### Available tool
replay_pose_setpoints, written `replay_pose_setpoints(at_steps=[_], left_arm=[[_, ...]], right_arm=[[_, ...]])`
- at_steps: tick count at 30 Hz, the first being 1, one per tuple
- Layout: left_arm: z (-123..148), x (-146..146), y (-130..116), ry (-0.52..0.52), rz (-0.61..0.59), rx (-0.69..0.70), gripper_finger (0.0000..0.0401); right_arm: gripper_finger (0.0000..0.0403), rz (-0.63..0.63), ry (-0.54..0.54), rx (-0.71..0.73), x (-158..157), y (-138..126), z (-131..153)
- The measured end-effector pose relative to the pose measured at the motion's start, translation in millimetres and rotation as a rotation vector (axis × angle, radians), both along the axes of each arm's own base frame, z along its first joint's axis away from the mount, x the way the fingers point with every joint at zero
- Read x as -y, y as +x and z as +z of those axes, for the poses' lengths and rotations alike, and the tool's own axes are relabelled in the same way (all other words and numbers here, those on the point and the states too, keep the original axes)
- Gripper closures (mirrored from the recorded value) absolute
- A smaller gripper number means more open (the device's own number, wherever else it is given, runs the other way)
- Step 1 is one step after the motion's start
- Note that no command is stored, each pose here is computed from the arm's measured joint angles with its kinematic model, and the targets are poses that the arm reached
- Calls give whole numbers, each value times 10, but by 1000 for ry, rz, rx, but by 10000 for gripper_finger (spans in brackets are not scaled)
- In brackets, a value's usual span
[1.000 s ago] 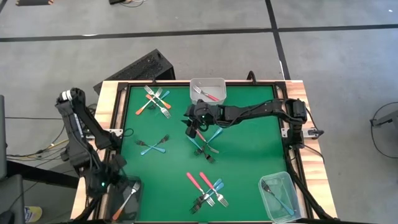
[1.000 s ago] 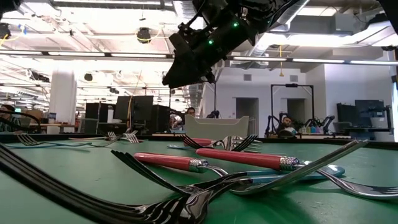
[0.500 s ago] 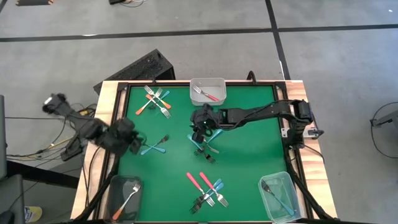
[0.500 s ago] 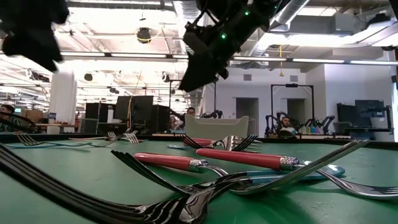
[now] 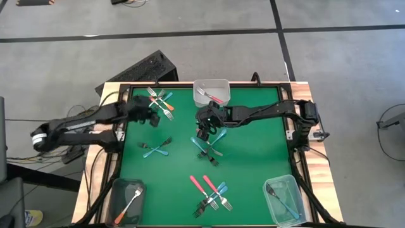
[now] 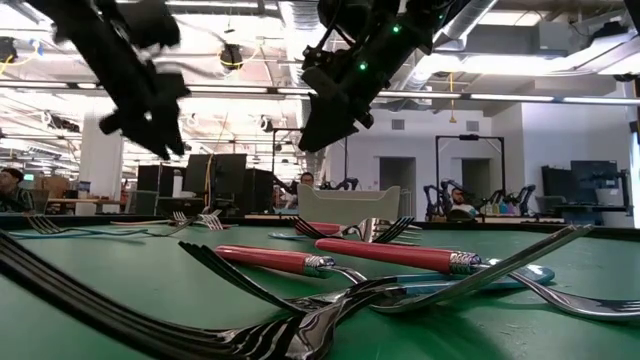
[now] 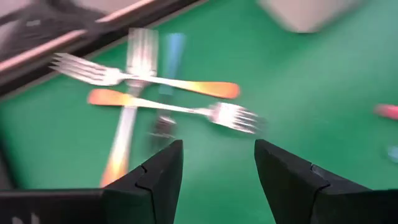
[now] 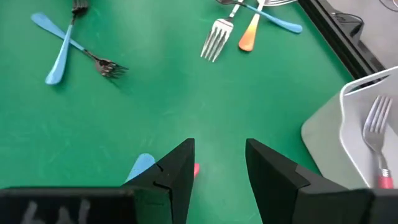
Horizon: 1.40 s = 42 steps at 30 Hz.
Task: Sort silverware by color (type)
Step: Put the orange fork into the black bin
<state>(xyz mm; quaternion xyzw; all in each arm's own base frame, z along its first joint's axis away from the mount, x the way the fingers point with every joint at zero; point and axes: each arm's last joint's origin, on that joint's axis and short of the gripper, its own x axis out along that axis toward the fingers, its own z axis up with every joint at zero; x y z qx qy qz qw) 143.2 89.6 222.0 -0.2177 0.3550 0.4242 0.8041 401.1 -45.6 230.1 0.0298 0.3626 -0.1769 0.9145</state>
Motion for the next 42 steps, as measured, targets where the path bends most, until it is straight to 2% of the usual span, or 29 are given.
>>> replay_pose_setpoints(at_steps=[3, 9, 15, 20, 25, 32, 42], left_arm=[[-135, -297, -10, -17, 60, -73, 214], [-451, -712, -83, -148, 89, -144, 224], [-646, -951, -114, -149, 133, -174, 242], [-670, -1017, -80, -129, 100, -231, 248], [-703, -1042, -74, -136, 105, -277, 248], [-722, -1004, -79, -170, 45, -319, 251], [-637, -988, 37, -122, -3, -352, 289]], right_arm=[[235, 2, 2, -18, -11, -11, -13], [235, 22, 5, -48, -94, -24, -33], [236, 19, 9, -48, -99, -24, -35], [237, 18, 11, -67, -98, -37, -47], [237, 10, 19, -71, -100, -42, -52], [237, 20, 20, -75, -143, -41, -56], [237, 24, 18, -76, -155, -40, -57]])
